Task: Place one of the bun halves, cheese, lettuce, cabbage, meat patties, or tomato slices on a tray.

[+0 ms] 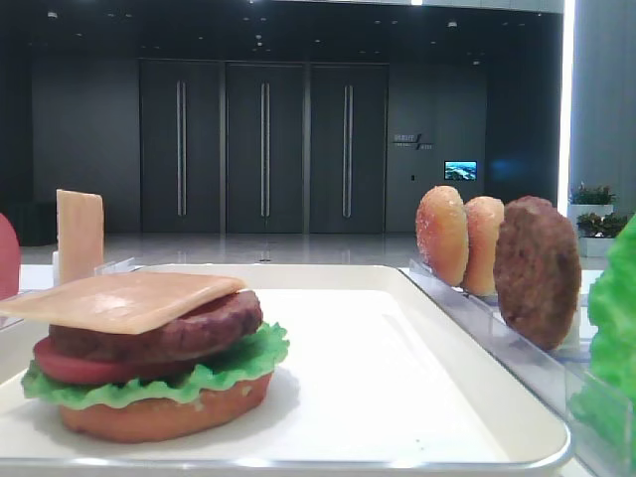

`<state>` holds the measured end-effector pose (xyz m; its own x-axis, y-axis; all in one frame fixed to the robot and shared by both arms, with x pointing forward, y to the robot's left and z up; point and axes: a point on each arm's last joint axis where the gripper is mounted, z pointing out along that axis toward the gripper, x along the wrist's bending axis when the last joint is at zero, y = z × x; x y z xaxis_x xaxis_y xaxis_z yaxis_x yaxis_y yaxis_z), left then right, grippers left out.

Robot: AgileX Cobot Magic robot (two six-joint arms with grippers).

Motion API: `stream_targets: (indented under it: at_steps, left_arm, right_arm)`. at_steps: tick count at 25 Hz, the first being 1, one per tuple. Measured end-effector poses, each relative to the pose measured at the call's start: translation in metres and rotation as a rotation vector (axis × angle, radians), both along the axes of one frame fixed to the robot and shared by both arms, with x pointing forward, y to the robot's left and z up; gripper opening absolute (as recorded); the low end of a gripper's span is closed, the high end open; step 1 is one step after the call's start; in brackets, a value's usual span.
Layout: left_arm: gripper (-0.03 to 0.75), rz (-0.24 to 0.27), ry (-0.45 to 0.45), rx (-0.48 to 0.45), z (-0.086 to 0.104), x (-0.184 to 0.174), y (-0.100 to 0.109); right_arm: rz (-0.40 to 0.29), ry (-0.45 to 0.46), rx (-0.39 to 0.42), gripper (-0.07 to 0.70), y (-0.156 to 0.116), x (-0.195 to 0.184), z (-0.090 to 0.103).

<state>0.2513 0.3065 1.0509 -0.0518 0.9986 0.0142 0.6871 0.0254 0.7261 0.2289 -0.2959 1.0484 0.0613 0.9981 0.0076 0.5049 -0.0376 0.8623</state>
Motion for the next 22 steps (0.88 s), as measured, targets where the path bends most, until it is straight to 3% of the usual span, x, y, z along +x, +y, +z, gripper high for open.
stream_targets:
  at_steps: [10, 22]
  left_arm:
    - [0.402, -0.02, -0.201, -0.022, -0.006, -0.024, -0.002]
    - [0.381, -0.026, -0.226, -0.02, -0.009, -0.019, -0.002]
  right_arm:
    - [0.0, 0.0, 0.0, 0.244, 0.0, 0.0, 0.0]
    - [0.0, 0.0, 0.0, 0.244, 0.0, 0.0, 0.0]
